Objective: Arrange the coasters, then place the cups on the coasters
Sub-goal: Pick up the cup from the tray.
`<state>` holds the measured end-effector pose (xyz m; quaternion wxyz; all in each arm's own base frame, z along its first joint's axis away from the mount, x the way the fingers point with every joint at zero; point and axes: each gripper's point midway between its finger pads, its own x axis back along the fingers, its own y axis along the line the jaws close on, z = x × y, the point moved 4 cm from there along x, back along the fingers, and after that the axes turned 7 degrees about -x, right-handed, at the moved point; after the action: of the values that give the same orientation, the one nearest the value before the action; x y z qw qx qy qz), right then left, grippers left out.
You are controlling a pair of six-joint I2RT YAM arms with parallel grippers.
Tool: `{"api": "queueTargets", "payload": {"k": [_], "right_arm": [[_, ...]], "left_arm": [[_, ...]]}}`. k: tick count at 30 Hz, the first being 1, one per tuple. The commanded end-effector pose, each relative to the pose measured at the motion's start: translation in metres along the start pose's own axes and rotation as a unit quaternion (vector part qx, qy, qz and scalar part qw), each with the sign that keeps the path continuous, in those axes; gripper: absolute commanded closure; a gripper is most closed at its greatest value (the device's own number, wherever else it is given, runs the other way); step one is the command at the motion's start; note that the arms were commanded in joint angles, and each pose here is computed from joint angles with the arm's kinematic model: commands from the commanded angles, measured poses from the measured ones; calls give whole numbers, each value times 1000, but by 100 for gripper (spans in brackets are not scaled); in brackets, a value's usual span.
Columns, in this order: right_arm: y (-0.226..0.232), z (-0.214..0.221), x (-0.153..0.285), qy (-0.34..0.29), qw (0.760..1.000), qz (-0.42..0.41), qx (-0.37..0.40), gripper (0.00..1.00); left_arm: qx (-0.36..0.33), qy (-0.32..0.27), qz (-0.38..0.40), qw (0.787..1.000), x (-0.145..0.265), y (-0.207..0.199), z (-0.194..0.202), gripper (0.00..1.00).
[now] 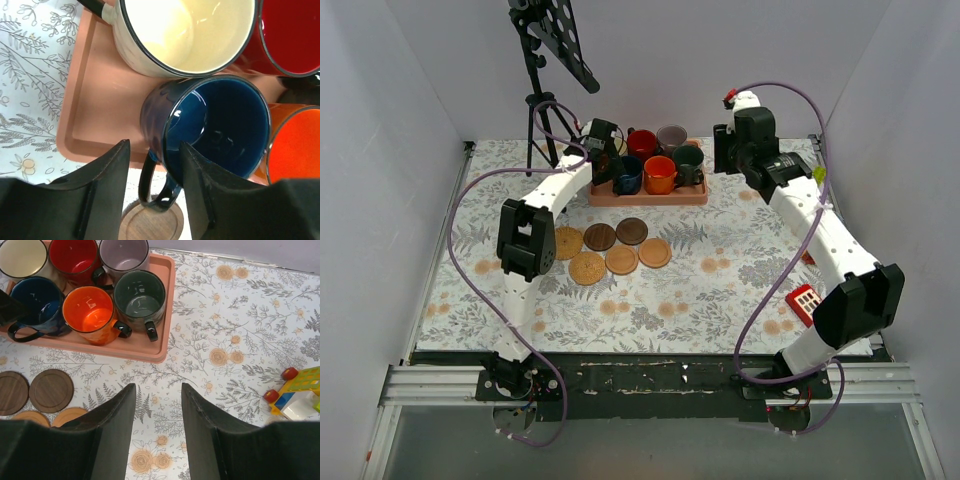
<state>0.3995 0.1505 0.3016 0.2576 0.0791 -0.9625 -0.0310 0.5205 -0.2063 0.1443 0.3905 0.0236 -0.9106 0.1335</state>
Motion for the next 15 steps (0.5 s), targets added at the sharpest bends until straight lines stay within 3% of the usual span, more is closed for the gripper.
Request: {"api": "queueTargets", "payload": {"k": [1, 15], "right_arm": [[-11, -21, 23, -41, 999, 4, -4, 51], [-15, -20, 25, -45, 999, 5, -6, 52]], "left_arm": [[4, -10, -3, 1000, 2, 0, -11, 61], [-7, -18, -2, 1000, 6, 0, -15, 91]]}}
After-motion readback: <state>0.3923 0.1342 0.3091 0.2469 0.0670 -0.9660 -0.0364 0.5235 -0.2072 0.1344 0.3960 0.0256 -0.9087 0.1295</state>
